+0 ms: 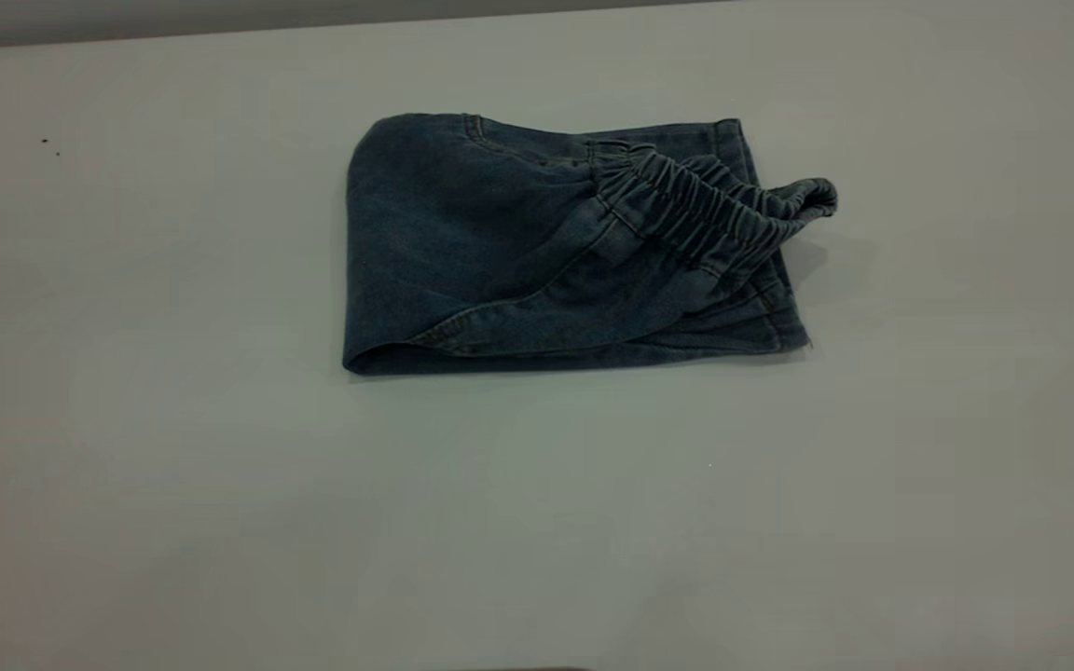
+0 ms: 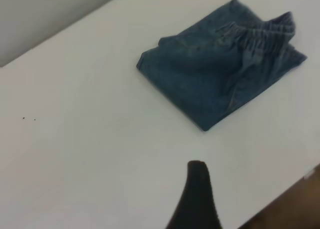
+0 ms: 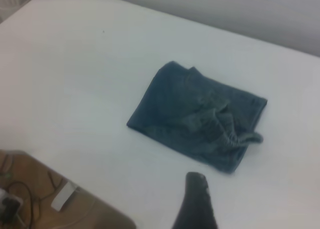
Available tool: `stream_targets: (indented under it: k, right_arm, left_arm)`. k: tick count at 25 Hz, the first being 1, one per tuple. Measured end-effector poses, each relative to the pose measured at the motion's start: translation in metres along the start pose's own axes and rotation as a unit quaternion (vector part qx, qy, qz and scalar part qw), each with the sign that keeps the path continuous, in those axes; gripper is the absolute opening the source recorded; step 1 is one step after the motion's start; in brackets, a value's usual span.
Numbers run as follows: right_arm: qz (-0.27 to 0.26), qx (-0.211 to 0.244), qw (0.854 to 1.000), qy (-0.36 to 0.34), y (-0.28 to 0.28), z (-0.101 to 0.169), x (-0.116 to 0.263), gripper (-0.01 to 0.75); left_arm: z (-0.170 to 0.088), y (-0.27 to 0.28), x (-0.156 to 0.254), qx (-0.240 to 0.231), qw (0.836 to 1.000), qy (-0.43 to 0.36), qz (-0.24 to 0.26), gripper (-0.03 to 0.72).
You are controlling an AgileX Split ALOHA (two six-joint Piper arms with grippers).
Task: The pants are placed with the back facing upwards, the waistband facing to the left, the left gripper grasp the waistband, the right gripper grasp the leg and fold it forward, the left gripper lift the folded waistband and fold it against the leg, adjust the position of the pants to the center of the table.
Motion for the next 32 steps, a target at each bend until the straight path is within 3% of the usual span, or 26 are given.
stream_targets:
  k: [3, 7, 21, 32]
  right_arm:
    - [-0.01, 0.007, 1.0, 0.006, 0.007, 0.0, 0.018, 0.483]
    - [-0.03, 0.013, 0.999, 0.015, 0.017, 0.002, 0.036, 0.483]
    - [-0.056, 0.016, 0.998, 0.016, 0.016, -0.002, 0.111, 0.483]
    - [-0.005, 0.088, 0.996, 0.011, -0.035, -0.037, 0.15, 0.483]
  left_arm:
    - [-0.006, 0.027, 0.041, 0.006, 0.999, 0.014, -0.048, 0.553]
    - [-0.013, 0.034, 0.079, 0.016, 0.996, 0.035, -0.074, 0.553]
    - [-0.029, -0.016, 0.121, 0.056, 0.998, 0.022, 0.02, 0.553]
    - [-0.034, -0.04, 0.143, 0.063, 0.995, 0.012, 0.074, 0.553]
Point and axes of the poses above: a point on each arm's last joint axis where the gripper is mounted, y pointing back along that axis away from the gripper, z along the wrist's bending axis when the last joint is at zero, x = y × z, the point moved 1 cm from there along -y, pointing out along that axis toward the gripper, and after that the axes turned 5 degrees about -y, right-handed, at the moved point
